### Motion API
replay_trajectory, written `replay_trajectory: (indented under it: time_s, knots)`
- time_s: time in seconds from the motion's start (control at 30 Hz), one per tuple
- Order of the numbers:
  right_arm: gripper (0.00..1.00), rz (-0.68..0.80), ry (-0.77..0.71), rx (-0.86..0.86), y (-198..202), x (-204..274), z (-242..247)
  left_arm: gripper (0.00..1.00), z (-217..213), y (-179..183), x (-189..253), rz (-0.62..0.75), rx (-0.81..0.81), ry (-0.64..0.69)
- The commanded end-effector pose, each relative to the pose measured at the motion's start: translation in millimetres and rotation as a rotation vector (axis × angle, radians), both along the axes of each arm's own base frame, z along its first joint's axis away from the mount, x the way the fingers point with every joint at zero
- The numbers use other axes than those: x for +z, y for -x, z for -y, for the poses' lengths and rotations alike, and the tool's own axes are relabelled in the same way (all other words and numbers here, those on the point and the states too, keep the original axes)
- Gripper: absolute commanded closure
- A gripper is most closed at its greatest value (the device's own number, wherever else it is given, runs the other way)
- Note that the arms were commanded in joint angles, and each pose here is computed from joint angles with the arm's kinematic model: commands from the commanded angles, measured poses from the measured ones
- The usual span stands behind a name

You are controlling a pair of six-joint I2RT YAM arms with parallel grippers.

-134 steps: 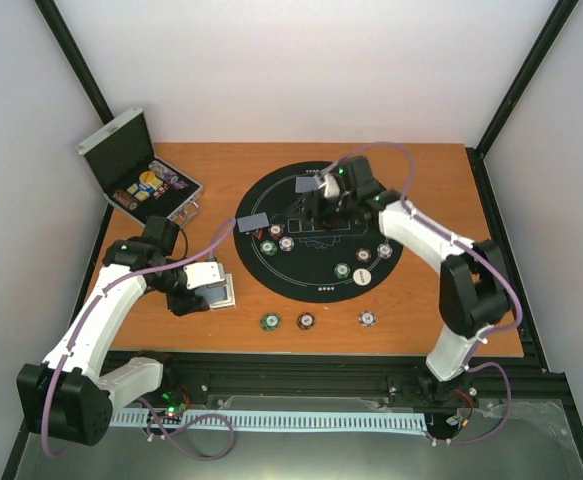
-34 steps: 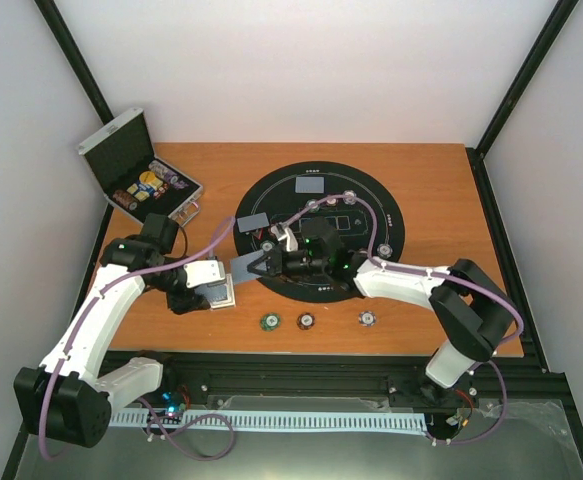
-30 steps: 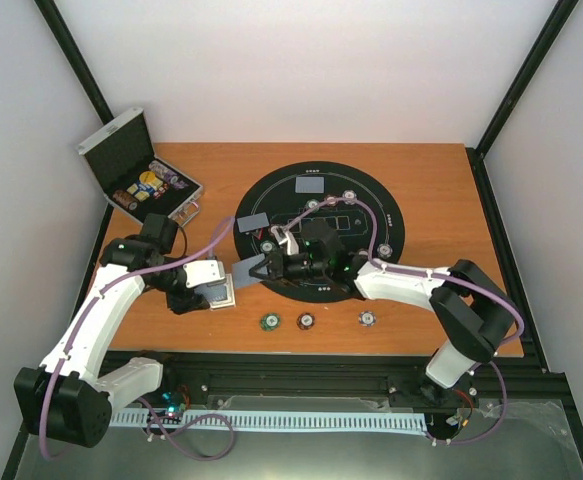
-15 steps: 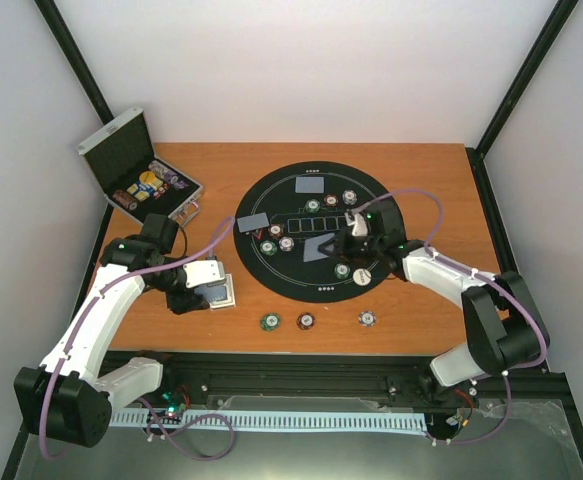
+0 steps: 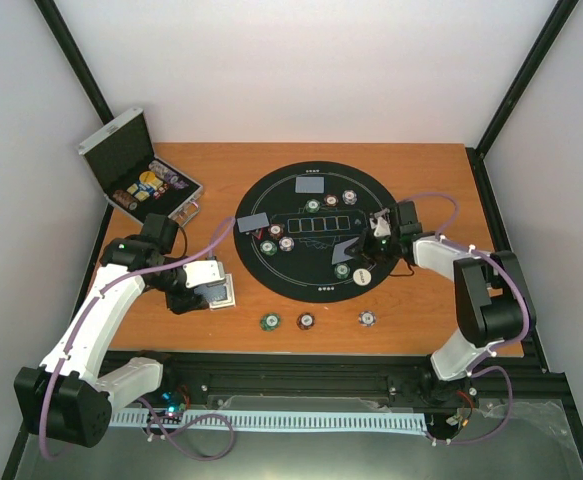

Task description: Distribute texas hold em gaming equipment

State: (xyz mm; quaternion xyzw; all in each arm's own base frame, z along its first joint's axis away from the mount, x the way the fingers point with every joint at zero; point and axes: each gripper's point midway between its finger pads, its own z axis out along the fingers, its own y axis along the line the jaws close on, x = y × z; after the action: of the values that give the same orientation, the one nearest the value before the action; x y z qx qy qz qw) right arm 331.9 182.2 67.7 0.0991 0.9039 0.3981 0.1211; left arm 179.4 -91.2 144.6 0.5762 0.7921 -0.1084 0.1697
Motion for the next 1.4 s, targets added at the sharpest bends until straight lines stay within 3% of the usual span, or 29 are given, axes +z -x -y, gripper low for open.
replay_trajectory:
  time_s: [0.0,0.33,0.77,1.0,1.13,1.37]
  knots:
    - [0.97,0.027,0.030,-0.026,-16.5,-0.2,13.4,0.99,-0.2,-1.1,7.3,0.025,-0.017,0.000]
    - [0.96,0.006,0.080,-0.081,-19.8,-11.7,33.0,0.99,0.9,-1.8,7.4,0.026,-0.018,0.006]
    - [0.64,0.041,0.273,-0.164,-2.7,3.7,67.9,0.99,1.8,-1.0,9.7,0.029,-0.017,0.013]
    - [0.62,0.061,0.335,-0.222,7.7,29.7,81.2,0.99,2.8,-0.8,11.9,0.030,-0.017,0.020]
    - [0.58,0.119,0.251,-0.180,12.3,57.3,49.6,0.99,3.2,-0.6,13.0,0.033,-0.017,0.023]
    - [0.38,0.183,-0.122,0.127,59.0,110.6,-103.0,0.99,5.0,-2.3,12.8,0.031,-0.010,0.034]
